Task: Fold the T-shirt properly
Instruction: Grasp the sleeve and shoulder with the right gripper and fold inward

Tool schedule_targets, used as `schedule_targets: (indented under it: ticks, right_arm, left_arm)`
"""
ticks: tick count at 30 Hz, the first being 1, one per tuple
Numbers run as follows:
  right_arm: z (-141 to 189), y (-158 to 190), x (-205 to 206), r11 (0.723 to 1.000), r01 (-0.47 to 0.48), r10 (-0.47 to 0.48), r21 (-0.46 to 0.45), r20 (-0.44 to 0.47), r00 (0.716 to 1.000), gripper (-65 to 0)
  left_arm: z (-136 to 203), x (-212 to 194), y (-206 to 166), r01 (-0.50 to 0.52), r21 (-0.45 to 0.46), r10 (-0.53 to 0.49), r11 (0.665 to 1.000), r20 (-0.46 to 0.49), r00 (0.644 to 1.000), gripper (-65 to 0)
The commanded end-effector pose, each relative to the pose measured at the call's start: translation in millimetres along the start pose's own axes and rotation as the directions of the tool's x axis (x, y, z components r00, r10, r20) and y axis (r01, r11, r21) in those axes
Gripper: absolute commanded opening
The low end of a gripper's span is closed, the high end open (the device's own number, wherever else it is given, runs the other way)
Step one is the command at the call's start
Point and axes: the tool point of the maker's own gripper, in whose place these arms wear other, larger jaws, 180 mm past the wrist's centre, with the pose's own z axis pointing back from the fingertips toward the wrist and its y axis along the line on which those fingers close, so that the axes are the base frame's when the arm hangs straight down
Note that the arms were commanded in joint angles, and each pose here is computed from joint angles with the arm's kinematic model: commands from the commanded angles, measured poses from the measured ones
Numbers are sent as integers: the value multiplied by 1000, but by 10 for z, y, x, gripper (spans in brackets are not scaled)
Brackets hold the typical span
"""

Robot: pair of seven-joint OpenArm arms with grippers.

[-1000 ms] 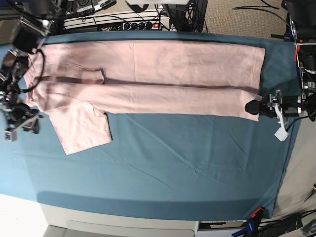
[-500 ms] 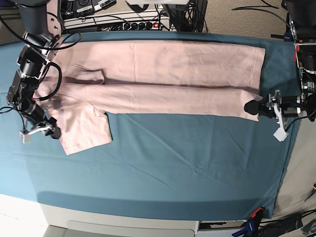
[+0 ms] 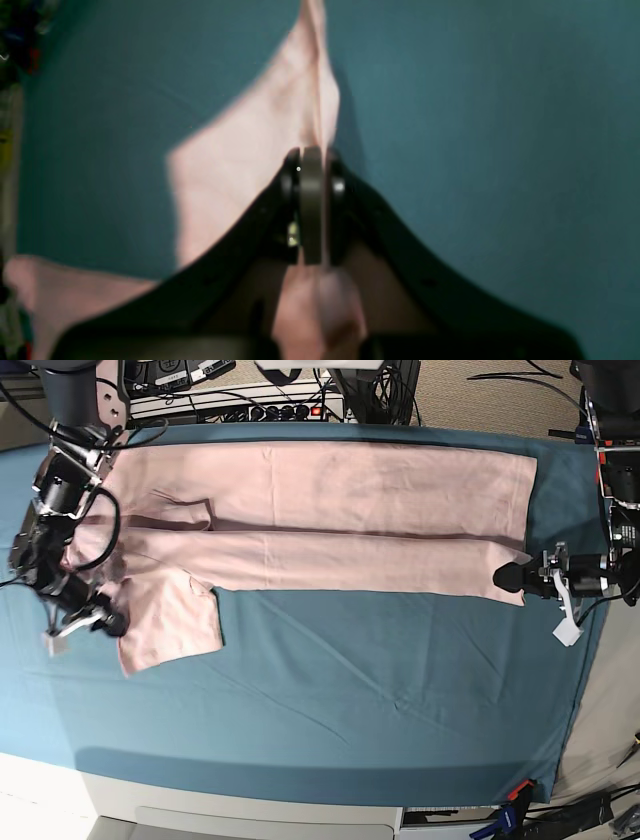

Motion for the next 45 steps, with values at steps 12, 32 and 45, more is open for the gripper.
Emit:
schedule_targets:
  ticks: [12,32,45]
  right_arm:
    - [596,959,-399,936,-245,261,253,-31,965,-650]
    - [1117,1077,-1691,935,-169,255,310,-261,931,-650]
    - [1159,1241,-1634,917,-116,209,382,-212,955,-650]
  left_arm:
    - [111,167,-32,30,4,-31,1000,36,999,-380]
    - [109,166,-32,30,3,-30,1000,36,999,-380]
    - [-6,146,-88,25,-25,-24,999,37,999,-380]
